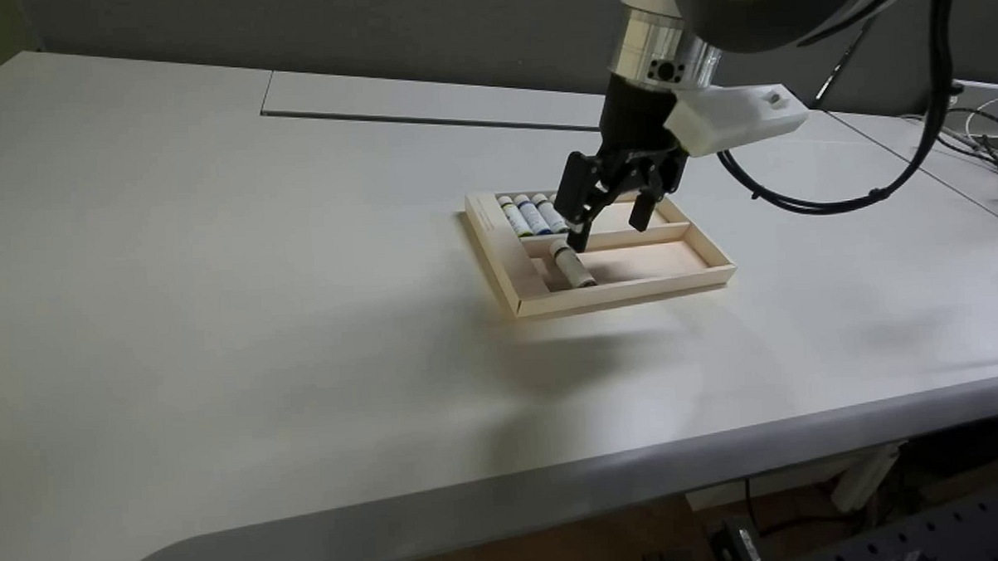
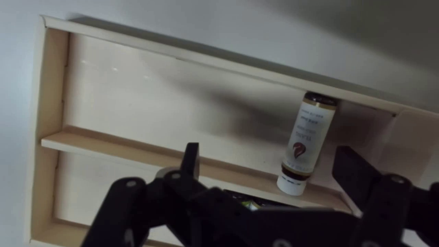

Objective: Move the bottle from the lower compartment to the upper compartment of the tray

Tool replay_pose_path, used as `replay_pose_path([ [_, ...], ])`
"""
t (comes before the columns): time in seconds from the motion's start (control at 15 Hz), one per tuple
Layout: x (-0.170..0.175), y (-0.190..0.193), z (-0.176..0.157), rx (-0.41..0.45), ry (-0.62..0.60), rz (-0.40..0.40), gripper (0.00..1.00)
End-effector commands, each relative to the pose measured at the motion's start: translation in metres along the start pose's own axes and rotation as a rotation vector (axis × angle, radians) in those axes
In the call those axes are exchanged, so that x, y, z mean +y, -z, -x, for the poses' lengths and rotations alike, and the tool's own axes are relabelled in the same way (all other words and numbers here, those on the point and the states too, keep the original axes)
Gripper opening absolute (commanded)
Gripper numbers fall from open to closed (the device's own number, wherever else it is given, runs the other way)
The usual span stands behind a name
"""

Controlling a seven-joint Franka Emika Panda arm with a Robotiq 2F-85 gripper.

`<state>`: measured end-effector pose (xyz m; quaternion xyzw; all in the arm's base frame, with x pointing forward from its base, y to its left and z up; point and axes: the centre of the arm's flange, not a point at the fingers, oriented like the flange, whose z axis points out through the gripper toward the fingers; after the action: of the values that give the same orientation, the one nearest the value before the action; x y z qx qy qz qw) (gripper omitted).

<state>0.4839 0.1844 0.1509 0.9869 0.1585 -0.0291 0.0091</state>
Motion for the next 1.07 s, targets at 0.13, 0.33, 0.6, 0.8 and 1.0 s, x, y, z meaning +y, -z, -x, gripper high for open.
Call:
replay_pose_path([
  [0.13, -0.015, -0.017, -0.010, -0.005, 0.000, -0.001, 0.73],
  [0.33, -0.019, -0.026, -0.012, -0.015, 0.006, 0.003, 0.51],
  [0.6, -0.020, -0.035, -0.015, -0.017, 0.008, 0.002, 0.25],
  [0.8, -0.019, -0.032, -0.017, -0.016, 0.006, -0.002, 0.05],
  [1.0, -0.016, -0.015, -0.016, -0.014, 0.000, 0.004, 0.07],
])
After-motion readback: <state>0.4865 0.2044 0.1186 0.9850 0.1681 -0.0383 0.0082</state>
